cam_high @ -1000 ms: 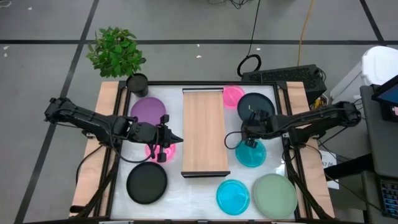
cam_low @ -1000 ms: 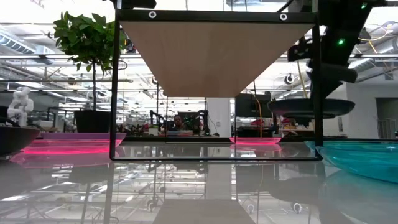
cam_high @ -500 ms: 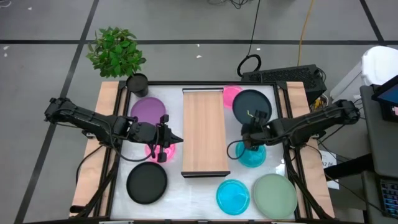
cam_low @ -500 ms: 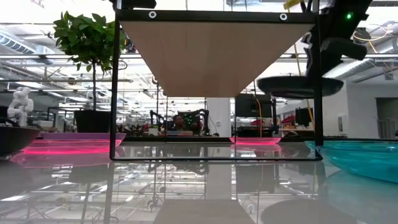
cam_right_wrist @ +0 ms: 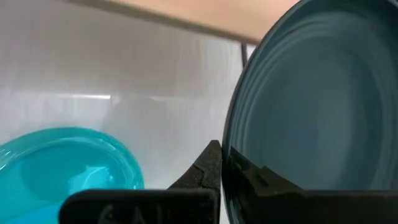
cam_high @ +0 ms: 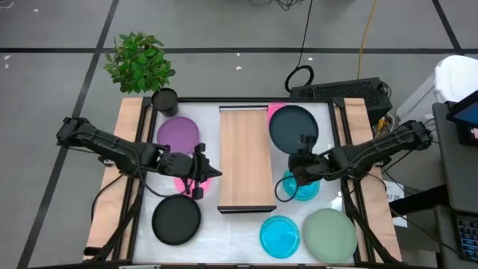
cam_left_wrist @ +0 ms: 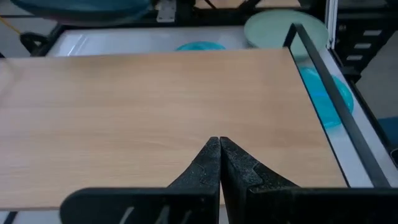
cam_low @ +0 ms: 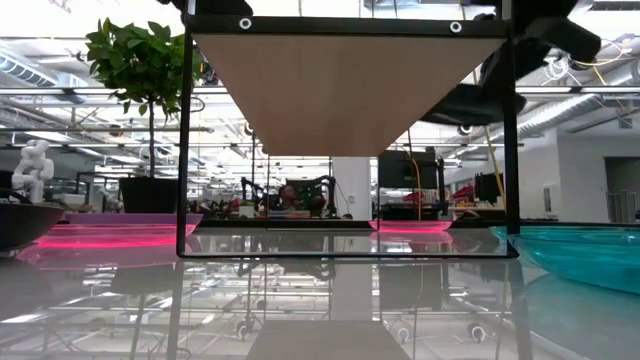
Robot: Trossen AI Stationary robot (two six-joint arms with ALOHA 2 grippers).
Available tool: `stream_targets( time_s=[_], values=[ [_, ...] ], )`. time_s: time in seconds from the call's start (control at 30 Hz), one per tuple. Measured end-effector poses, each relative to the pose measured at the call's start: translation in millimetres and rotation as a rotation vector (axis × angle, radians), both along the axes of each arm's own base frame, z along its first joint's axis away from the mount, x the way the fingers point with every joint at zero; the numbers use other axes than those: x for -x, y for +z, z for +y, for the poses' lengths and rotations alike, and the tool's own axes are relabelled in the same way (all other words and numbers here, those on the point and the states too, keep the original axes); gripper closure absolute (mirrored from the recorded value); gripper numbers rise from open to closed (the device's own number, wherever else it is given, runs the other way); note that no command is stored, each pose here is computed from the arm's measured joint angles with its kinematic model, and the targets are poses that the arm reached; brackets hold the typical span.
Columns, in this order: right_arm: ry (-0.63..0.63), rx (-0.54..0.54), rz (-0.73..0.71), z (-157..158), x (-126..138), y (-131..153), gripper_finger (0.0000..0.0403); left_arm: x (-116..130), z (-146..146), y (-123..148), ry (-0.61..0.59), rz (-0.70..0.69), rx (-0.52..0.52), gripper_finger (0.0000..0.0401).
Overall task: Place and stack plates onto a shelf
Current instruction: Put the dark green plate on the shelf
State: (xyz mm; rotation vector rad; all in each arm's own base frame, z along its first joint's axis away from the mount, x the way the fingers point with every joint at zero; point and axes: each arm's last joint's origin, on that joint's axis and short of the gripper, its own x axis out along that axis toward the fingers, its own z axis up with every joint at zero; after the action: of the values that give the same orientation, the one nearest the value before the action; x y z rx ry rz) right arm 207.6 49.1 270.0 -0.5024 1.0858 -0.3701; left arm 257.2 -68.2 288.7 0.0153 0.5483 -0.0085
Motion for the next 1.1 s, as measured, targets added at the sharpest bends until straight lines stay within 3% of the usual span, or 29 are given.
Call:
stream_targets(
  time_s=[0.2,0.47,0.7,0.9,1.1],
  values=[
    [0.099,0.030,-0.025,5.6,-6.0,7.6,0.0403,-12.8,-2.2,-11.7,-0.003,0.016,-0.019,0.0400],
    [0.301,0.092,-0.066,19.1,-15.4,14.1,0.0403,-23.9,-5.5,-6.8,-0.011,-0.101,-0.065,0.0391],
    [0.452,0.090,-0.114,31.2,-21.1,19.5,0.0403,-26.5,-16.2,5.9,-0.088,-0.242,-0.138,0.0319],
    [0.568,0.016,-0.110,40.3,-20.5,19.4,0.0403,-26.2,-28.7,20.4,-0.164,-0.398,-0.240,0.0235],
    [0.658,-0.036,-0.134,46.4,-22.2,21.3,0.0403,-22.8,-35.2,25.4,-0.066,-0.429,-0.396,0.0183]
  ],
)
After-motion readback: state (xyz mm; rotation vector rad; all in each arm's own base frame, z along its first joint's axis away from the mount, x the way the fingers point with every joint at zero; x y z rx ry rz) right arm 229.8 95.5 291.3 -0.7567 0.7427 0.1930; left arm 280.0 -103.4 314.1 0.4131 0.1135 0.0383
